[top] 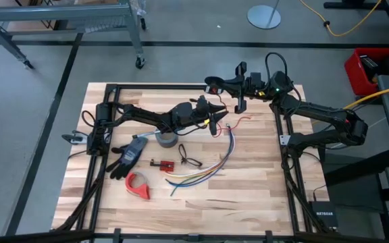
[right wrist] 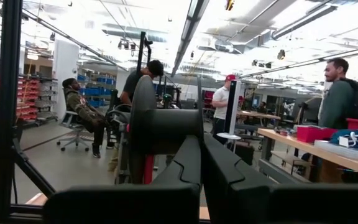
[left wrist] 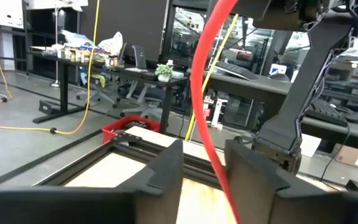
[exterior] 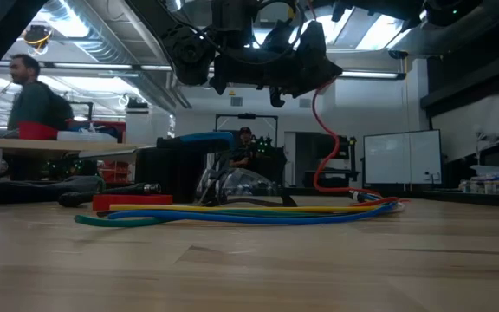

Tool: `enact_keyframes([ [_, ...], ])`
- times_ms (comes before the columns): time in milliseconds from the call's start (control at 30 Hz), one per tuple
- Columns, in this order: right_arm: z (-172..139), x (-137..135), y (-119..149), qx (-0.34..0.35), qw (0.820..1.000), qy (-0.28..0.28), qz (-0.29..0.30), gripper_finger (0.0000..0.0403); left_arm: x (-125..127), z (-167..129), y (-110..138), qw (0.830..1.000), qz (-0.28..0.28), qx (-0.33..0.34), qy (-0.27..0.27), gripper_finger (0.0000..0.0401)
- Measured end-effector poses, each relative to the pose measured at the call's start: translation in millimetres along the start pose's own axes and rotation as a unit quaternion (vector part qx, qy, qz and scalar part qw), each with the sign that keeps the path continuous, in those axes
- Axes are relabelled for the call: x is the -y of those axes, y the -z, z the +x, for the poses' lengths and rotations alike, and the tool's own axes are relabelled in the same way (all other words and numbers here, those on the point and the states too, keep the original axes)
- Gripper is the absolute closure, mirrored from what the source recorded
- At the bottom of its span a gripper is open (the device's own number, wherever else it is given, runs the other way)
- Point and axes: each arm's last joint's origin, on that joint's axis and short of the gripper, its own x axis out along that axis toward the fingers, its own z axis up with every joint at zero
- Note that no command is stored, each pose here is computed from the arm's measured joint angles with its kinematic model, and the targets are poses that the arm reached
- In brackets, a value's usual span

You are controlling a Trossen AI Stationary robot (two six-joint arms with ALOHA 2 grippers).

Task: Coil cords
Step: Coil the red wire on the spool

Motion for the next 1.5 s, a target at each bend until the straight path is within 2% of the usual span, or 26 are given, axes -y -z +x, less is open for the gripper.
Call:
enact_keyframes([
  [167,-0.3,0.6,0.0,-0.001,1.0,0.001,0.0,0.0401,0.1,0.0,0.4,1.0,0.0,-0.002,0.0,0.0375],
  [233,-0.3,0.6,0.2,-0.002,1.0,0.001,0.0,0.0401,-0.2,0.0,0.8,1.0,-0.004,-0.004,-0.001,0.0392],
  [433,-3.5,2.7,1.4,-0.021,1.0,0.008,0.006,0.0401,-2.6,-1.0,0.5,0.999,-0.024,-0.024,-0.017,0.0397],
  [600,-16.1,9.6,-2.6,-0.055,0.998,0.032,0.015,0.0401,-5.1,-6.5,-0.7,0.995,-0.001,-0.082,-0.064,0.0398],
  [833,-32.0,10.9,-4.9,-0.113,0.992,0.05,0.019,0.0401,-5.5,-17.6,-17.8,0.986,0.03,-0.134,-0.093,0.0399],
  [1100,-40.4,5.4,6.3,-0.192,0.98,0.044,0.035,0.0401,-10.4,-39.7,-34.5,0.957,0.071,-0.216,-0.179,0.04],
  [1300,-44.2,3.5,14.6,-0.234,0.97,0.041,0.049,0.0401,-15.1,-54.0,-55.2,0.944,0.092,-0.231,-0.218,0.0401],
  [1500,-47.3,1.9,20.8,-0.266,0.961,0.039,0.068,0.0401,-24.5,-61.7,-75.8,0.944,0.086,-0.215,-0.235,0.0401],
])
